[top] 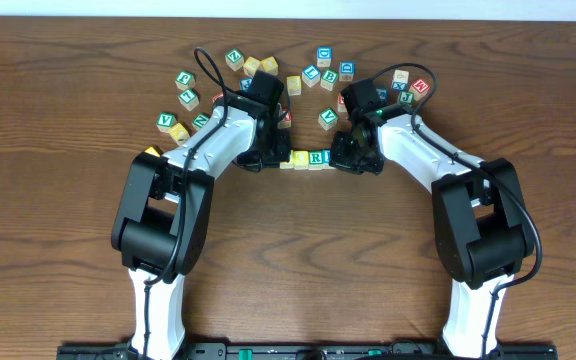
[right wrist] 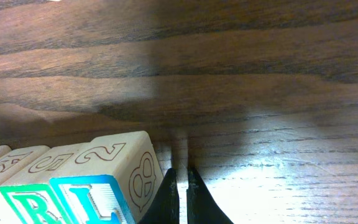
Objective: Spell out CORL
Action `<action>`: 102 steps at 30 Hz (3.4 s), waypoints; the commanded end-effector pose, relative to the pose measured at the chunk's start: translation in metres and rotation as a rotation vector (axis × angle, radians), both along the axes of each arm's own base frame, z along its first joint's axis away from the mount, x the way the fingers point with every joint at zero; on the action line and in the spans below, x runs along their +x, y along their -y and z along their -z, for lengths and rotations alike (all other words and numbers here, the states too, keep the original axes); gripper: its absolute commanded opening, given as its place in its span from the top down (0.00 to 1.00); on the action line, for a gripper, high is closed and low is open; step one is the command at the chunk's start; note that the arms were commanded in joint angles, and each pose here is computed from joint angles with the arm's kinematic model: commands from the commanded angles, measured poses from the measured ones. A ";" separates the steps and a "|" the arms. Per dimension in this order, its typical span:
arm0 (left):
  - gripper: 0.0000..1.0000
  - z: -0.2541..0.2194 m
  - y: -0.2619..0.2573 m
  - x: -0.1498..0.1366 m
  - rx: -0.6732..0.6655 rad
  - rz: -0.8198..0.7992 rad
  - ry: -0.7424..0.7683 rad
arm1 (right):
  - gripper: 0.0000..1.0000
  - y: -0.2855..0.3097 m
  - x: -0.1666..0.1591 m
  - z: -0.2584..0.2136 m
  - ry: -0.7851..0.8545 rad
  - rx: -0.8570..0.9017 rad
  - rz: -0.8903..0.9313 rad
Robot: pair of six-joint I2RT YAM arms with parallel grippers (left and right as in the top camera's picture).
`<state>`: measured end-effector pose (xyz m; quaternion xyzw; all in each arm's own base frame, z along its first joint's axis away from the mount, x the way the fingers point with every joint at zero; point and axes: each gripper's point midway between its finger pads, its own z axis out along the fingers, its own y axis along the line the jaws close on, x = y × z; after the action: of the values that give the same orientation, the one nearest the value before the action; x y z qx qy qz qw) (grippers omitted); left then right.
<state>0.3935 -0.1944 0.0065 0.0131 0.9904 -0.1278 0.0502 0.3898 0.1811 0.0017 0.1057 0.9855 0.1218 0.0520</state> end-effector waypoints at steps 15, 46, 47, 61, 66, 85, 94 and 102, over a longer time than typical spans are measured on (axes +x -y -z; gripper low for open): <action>0.93 -0.015 -0.009 0.014 0.038 0.072 0.067 | 0.98 0.014 -0.004 -0.009 -0.017 -0.019 -0.006; 0.92 -0.194 -0.079 0.028 -0.002 0.011 0.463 | 0.91 -0.057 0.030 -0.082 0.401 -0.031 -0.254; 0.92 -0.193 -0.082 0.027 0.011 0.001 0.458 | 0.91 -0.062 0.034 -0.083 0.423 -0.026 -0.256; 0.92 -0.186 -0.134 0.028 0.224 -0.305 0.433 | 0.89 -0.102 0.063 -0.060 0.521 0.032 -0.262; 0.92 -0.186 -0.139 0.029 0.238 -0.339 0.436 | 0.90 -0.116 0.066 -0.045 0.463 0.011 -0.287; 0.92 -0.174 -0.157 0.024 0.252 -0.389 0.395 | 0.94 -0.112 0.049 -0.018 0.333 -0.077 -0.279; 0.92 -0.174 -0.157 0.024 0.252 -0.389 0.395 | 0.94 -0.115 0.042 -0.016 0.315 -0.081 -0.286; 0.92 -0.174 -0.157 0.024 0.252 -0.389 0.395 | 0.94 -0.114 0.045 -0.017 0.329 -0.090 -0.286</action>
<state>0.4200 -0.0420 0.1835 -0.1382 0.9537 0.0045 0.2669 0.4306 0.2873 0.0142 -0.0599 0.9755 0.1000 0.1865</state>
